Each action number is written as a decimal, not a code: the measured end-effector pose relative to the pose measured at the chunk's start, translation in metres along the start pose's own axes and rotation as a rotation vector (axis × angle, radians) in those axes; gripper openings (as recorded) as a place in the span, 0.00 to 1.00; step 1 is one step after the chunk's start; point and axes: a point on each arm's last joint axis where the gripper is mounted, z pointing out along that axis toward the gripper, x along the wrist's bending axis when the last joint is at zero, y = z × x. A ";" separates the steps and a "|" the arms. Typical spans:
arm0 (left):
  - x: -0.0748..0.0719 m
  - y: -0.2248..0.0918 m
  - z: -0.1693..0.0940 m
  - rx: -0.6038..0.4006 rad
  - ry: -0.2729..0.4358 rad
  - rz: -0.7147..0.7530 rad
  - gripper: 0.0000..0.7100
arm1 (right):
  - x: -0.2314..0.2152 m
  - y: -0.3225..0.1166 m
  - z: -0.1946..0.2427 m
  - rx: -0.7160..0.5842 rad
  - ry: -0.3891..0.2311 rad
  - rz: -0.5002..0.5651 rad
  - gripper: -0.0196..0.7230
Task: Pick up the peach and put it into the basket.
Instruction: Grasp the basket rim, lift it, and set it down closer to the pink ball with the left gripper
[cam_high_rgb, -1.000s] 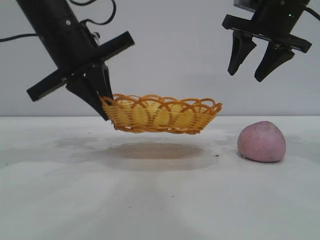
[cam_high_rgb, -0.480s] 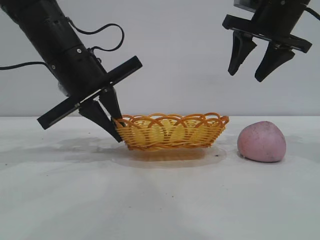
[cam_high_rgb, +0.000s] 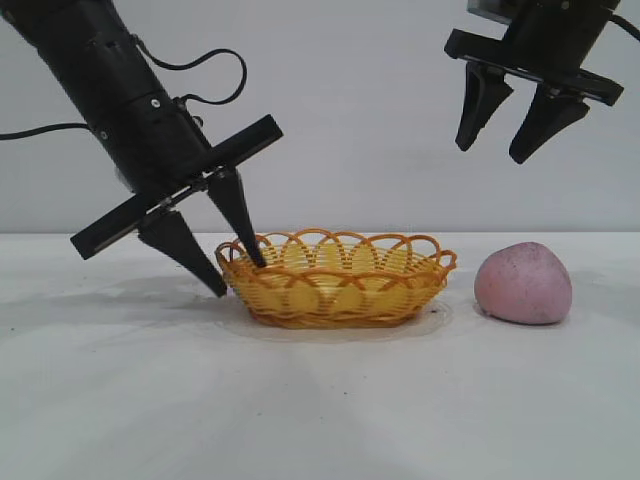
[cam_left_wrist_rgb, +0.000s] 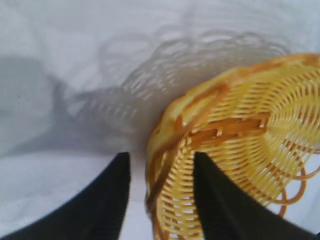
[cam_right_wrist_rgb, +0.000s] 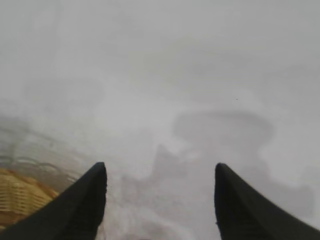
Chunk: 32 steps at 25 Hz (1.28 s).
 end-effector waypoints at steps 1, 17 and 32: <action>0.000 -0.001 0.000 0.007 0.001 0.004 0.53 | 0.000 0.000 0.000 0.000 0.000 0.000 0.57; -0.032 0.018 -0.072 0.060 0.278 0.456 0.56 | 0.000 0.000 0.000 0.002 0.001 0.000 0.57; 0.029 0.057 -0.142 0.010 0.566 0.419 0.56 | 0.000 0.000 0.000 0.002 0.001 0.000 0.57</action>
